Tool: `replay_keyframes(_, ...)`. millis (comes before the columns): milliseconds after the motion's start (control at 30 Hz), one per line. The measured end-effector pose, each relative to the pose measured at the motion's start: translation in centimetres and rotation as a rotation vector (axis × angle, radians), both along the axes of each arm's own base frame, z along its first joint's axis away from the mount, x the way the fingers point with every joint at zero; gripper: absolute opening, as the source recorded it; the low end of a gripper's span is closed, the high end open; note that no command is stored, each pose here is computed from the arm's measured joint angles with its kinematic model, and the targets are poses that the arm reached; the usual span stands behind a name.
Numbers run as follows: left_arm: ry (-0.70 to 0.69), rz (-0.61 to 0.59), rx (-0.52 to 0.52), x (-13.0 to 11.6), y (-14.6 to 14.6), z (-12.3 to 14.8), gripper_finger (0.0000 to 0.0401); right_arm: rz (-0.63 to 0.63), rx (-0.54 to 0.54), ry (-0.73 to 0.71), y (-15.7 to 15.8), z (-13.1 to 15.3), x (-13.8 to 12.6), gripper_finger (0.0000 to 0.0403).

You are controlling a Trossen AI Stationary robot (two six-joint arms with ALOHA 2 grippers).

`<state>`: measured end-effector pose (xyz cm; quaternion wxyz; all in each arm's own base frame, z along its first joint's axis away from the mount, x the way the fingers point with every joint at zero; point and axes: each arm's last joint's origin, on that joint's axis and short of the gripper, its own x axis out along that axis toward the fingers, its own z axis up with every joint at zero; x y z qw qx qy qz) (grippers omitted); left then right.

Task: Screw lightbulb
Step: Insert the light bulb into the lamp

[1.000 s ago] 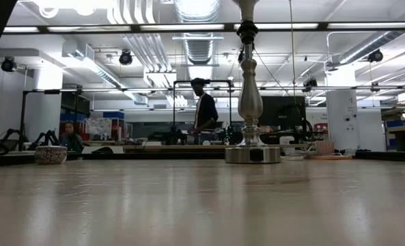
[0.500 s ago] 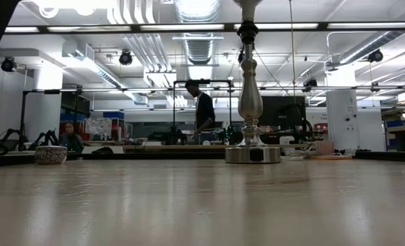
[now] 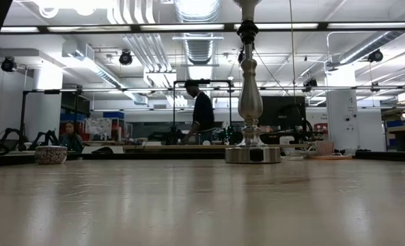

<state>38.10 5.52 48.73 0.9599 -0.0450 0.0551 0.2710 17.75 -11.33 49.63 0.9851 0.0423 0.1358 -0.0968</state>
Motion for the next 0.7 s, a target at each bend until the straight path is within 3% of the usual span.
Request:
replay_keyframes(267, -0.002, 0.003, 0.003, 0.7, -0.1, -0.4, 0.0020, -0.102, -0.074, -0.003, 0.0, 0.4, -0.6, 0.0000)
replay_keyframes(700, 0.033, 0.081, 0.017, 1.1, 0.9, -1.2, 0.0020, -0.092, -0.059, 0.039, 0.1, 0.0, -0.6, 0.0000)
